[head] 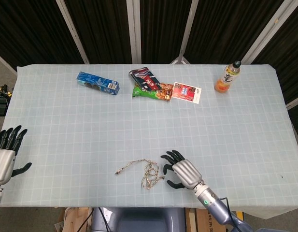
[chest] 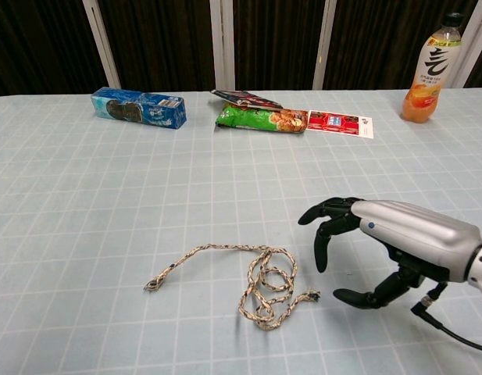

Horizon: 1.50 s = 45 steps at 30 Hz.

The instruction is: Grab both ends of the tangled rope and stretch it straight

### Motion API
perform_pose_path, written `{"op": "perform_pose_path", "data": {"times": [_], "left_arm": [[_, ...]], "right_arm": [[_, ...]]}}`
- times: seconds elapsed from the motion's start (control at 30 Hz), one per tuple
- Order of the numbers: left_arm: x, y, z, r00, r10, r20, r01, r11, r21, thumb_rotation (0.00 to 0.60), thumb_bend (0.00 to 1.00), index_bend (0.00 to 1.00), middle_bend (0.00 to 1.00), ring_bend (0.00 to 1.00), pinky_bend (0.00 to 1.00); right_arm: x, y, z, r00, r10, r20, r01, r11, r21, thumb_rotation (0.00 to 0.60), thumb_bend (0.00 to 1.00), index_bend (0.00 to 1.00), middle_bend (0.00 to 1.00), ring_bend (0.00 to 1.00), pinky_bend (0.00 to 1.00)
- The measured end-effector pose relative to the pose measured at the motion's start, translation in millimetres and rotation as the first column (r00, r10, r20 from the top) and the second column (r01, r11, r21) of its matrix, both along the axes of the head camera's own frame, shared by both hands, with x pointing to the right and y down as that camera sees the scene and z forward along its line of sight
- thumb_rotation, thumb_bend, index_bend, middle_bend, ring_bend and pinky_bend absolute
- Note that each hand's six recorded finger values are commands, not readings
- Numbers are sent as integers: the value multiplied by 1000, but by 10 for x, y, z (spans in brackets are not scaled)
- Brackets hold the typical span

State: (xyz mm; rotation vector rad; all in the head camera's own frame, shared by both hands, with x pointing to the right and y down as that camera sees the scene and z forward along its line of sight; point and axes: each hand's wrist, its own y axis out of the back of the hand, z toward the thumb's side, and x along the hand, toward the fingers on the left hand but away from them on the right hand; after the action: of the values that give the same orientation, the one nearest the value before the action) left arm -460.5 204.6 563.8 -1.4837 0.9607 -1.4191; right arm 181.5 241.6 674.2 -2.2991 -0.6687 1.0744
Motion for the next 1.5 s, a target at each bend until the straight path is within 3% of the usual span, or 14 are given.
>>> {"op": "perform_pose_path", "data": {"times": [0.7, 1.5], "left_arm": [[-22, -15, 24, 1000, -10, 3, 10, 1000, -8, 600, 9, 0, 0, 0, 0], [-42, -12, 33, 1000, -17, 6, 17, 1000, -17, 600, 13, 0, 0, 0, 0]], "right_arm": [[-117, 84, 228, 1000, 6, -26, -6, 1000, -24, 600, 351, 505, 176, 51, 0], [-205, 176, 243, 999, 28, -18, -28, 999, -32, 600, 355, 505, 176, 51, 0]]}}
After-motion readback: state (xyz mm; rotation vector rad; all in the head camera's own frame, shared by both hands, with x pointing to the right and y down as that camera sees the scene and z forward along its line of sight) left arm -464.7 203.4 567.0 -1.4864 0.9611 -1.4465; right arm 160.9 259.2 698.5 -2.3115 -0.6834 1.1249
